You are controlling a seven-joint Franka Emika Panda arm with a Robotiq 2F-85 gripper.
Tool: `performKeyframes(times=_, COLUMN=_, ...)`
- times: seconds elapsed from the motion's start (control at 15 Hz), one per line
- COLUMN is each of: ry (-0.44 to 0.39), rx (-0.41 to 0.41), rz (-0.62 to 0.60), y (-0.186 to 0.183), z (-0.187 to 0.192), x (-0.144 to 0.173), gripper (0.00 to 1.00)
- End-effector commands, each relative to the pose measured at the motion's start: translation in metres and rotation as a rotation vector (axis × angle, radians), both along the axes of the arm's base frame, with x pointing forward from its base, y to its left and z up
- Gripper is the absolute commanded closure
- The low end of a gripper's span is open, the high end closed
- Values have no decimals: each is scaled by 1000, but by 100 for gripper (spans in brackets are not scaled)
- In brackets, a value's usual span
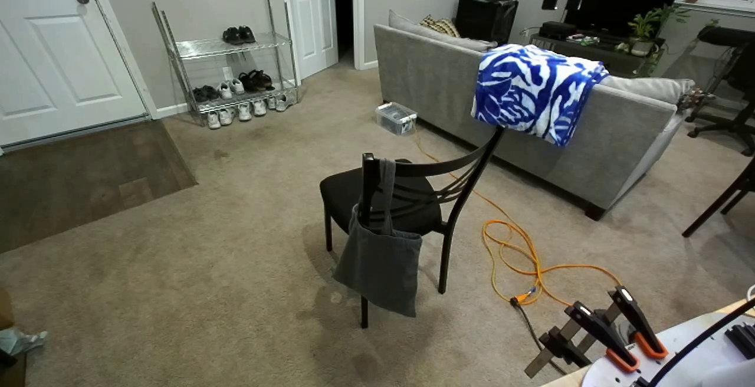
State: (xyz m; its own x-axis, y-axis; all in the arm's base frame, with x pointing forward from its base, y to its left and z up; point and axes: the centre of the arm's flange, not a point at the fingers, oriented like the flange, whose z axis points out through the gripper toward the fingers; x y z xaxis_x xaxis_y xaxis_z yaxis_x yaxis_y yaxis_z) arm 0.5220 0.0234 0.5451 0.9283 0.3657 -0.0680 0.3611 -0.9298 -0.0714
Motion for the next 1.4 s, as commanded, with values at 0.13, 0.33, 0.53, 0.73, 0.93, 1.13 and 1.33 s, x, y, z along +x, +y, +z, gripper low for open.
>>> performKeyframes(times=0.13, ry=11, rx=-101, rz=107, y=24, z=-13, x=35, gripper=0)
performKeyframes(times=0.33, ry=24, rx=-144, rz=140, y=33, z=-23, x=41, gripper=0)
performKeyframes(times=0.53, ry=26, rx=-135, rz=116, y=34, z=-27, x=38, gripper=0)
performKeyframes(times=0.73, ry=27, rx=-138, rz=120, y=36, z=-29, x=40, gripper=0)
performKeyframes(times=0.93, ry=27, rx=-138, rz=120, y=36, z=-28, x=40, gripper=0)
performKeyframes(times=1.13, ry=27, rx=-138, rz=120, y=36, z=-28, x=40, gripper=0)
performKeyframes(times=1.33, ry=27, rx=-138, rz=120, y=36, z=-28, x=40, gripper=0)
